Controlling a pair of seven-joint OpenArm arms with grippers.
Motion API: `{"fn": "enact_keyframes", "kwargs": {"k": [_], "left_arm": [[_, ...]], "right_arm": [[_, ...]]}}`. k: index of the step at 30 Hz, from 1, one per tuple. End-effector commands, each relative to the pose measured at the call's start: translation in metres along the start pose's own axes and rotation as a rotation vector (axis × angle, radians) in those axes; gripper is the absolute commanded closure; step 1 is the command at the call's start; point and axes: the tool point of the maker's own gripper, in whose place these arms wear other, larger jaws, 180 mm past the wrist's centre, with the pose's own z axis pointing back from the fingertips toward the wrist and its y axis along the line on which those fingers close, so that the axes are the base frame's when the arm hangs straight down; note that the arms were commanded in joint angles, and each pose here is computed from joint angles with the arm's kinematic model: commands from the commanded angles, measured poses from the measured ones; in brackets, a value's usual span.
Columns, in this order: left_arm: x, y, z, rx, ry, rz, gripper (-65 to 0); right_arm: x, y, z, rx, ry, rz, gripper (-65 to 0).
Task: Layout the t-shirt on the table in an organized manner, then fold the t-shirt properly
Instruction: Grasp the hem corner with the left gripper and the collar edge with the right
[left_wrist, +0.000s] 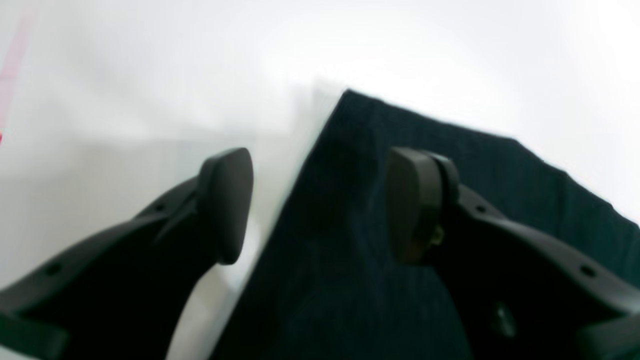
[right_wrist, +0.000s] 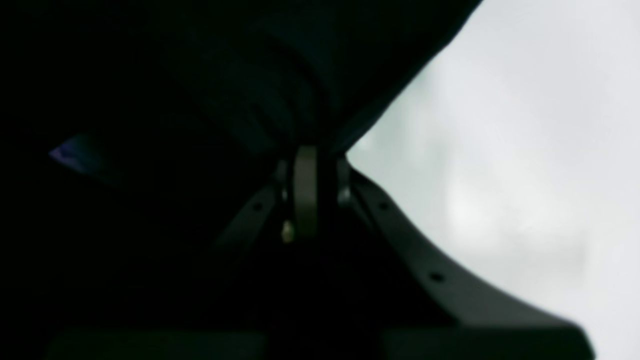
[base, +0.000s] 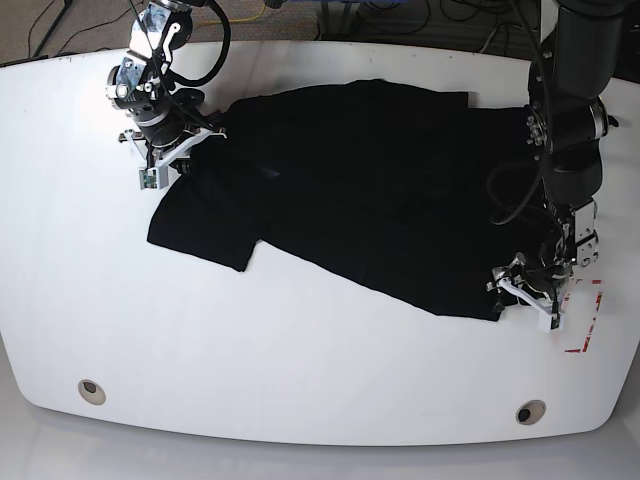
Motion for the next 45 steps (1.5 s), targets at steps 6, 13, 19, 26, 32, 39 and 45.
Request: {"fn": "enact_keyframes", "kwargs": {"k": [6,13,19,26,32,39,45], "left_arm": [[0.015,-0.025,-0.010,-0.038,0.001,-0.013,-39.4],[0.008,-0.025,-0.010,-0.038,0.036,-0.014,-39.0],[0.001,-0.025,-0.010,-0.039,0.066,-0.014,-30.3],[-0.001,-0.026,-0.010,-0.040,0.072,-0.020,0.0],[-0.002,-0.026,-0.010,-0.041,0.081,-0.027,0.0],[0.002,-0.031,-0.006,-0.082,0.062,-0.053,0.0],[0.011,-0.008,0.016,-0.081,0.064,-0.059,0.0]], "right_arm": [[0.010,0.004,0.001,0.006,-0.034,-0.004,-0.3],[0.010,0.008,0.000,0.011,-0.037,-0.012,-0.3],[0.010,0.009,0.000,0.014,-0.039,-0.016,-0.3],[0.012,0.021,-0.004,0.044,-0.038,0.003,-0.3],[0.013,0.024,-0.005,0.051,-0.037,0.011,-0.3],[0.018,0.023,-0.003,0.048,-0.050,0.018,-0.3],[0.034,0.023,0.007,0.032,-0.094,0.048,-0.2]]}}
